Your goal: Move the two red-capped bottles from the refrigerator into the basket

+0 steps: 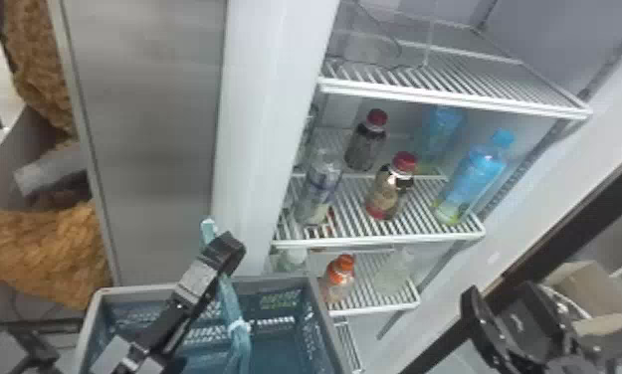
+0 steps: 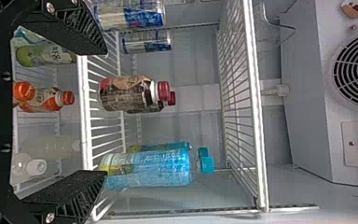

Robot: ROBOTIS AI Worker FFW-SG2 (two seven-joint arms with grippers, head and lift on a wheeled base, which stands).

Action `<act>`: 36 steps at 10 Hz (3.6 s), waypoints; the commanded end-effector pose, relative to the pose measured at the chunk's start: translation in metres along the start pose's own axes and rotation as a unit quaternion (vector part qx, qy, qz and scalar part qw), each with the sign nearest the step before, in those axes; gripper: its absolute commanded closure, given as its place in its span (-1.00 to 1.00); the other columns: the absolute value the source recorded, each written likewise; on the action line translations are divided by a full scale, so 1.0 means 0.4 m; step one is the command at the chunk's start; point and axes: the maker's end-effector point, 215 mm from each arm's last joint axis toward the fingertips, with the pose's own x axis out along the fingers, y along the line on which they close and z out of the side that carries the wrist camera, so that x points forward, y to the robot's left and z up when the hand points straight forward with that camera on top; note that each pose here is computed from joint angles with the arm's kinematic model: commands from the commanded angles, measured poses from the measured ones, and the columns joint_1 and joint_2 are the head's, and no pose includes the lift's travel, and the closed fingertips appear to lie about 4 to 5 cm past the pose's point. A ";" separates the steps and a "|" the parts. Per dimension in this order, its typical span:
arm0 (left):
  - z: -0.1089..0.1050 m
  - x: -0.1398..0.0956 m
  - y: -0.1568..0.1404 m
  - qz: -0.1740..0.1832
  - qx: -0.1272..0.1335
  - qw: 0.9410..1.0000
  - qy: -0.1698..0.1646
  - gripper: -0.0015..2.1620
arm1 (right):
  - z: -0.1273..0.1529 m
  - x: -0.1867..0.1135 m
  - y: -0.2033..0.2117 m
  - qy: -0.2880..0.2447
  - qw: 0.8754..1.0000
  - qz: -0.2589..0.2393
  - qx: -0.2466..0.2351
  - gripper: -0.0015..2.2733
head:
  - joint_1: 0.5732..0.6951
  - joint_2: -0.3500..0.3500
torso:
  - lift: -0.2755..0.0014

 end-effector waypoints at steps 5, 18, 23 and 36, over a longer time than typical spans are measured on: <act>0.004 0.000 -0.003 -0.002 -0.002 1.000 -0.002 0.11 | -0.019 0.082 -0.016 0.006 1.000 -0.016 -0.007 -0.91 | 1.00 -1.00 | 0.99; -0.047 0.040 -0.030 -0.020 -0.011 0.999 0.028 0.11 | -0.060 0.262 0.023 0.001 0.999 -0.031 0.037 -0.90 | 1.00 -1.00 | 0.99; -0.054 0.038 -0.028 -0.019 -0.014 0.999 0.031 0.11 | -0.076 0.353 0.050 0.018 0.999 -0.019 0.037 -0.90 | 1.00 -1.00 | 0.99; -0.050 0.032 -0.026 -0.017 -0.016 0.999 0.029 0.11 | -0.091 0.538 0.056 0.024 0.999 -0.018 0.040 -0.91 | 1.00 -1.00 | 0.99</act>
